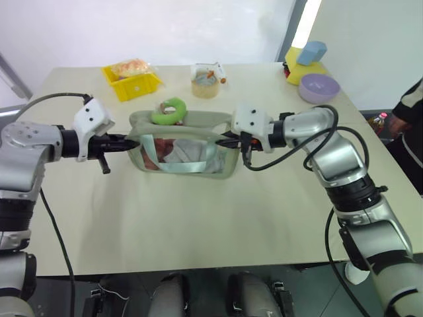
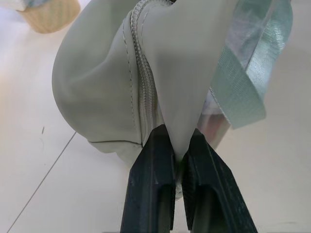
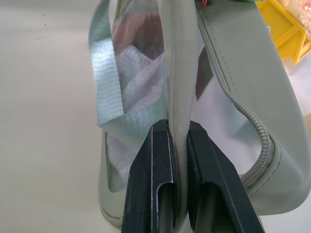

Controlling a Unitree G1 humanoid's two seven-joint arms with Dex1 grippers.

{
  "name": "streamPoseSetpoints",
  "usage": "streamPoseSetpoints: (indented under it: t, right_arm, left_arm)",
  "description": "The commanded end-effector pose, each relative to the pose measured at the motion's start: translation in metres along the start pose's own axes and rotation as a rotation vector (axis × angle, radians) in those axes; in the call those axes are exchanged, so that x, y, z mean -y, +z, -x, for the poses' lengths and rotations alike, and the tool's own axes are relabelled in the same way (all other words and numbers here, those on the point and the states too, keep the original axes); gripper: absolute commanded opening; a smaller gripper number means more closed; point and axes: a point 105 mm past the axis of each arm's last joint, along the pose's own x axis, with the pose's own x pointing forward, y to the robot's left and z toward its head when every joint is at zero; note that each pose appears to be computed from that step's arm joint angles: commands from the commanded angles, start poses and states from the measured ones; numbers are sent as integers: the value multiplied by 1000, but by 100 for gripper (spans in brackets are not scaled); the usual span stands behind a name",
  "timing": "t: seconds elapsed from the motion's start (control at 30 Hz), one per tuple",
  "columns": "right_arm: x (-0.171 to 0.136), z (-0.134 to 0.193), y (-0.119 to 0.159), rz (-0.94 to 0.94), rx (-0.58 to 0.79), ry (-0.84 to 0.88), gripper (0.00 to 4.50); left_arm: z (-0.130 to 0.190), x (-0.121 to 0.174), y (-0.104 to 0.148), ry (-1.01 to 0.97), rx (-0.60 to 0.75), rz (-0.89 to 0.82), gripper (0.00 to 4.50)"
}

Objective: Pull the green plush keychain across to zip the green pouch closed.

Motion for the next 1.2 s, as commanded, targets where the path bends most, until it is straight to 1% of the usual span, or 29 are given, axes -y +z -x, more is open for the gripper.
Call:
streamPoseSetpoints:
  t: [0.03,0.1,0.13,0.17,0.2,0.23,0.3,0.37,0.5,0.6,0.77,0.87,0.97,1.07,1.1,1.13,1.17,1.2]
  right_arm:
    - [6,9,29,-64,93,36,81]
    - [14,16,44,-96,124,45,155]
    - [21,17,50,-109,136,30,216]
    - [27,19,56,-125,148,24,261]
    - [30,22,63,-143,173,36,316]
    - [37,24,74,-179,214,40,361]
    - [64,21,92,-283,286,-40,361]
    - [79,10,96,-369,295,-91,361]
    - [78,-23,96,-420,282,-64,361]
    - [79,-45,88,-466,235,-82,361]
    - [68,-64,73,-487,171,-31,361]
    - [66,-67,69,-490,160,-29,361]
    - [66,-64,74,-510,190,-11,279]
    - [65,-60,78,-504,201,14,135]
    - [64,-59,79,-503,202,21,75]
    - [63,-57,79,-502,203,27,29]
    - [62,-54,80,-500,206,34,6]
    - [62,-51,80,-497,208,35,6]
  left_arm:
    - [7,2,6,-11,-13,-70,0]
    - [6,4,3,-15,-28,-81,0]
    - [6,3,2,-13,-34,-87,0]
    - [7,3,1,-11,-37,-90,0]
    - [7,3,1,-11,-35,-89,0]
    - [7,2,2,-10,-31,-87,0]
    - [8,2,2,-9,-28,-86,0]
    - [7,2,1,-7,-32,-89,0]
    - [6,1,1,0,-35,-98,0]
    - [6,2,4,-3,-29,-102,0]
    - [8,5,4,-1,-33,-104,0]
    - [9,6,3,6,-37,-103,0]
    - [10,7,2,11,-40,-100,0]
    - [10,7,0,13,-42,-97,0]
    - [10,7,-1,14,-43,-98,0]
    - [9,7,-1,15,-42,-99,0]
    - [8,7,0,15,-37,-99,0]
    - [6,7,1,15,-32,-101,0]
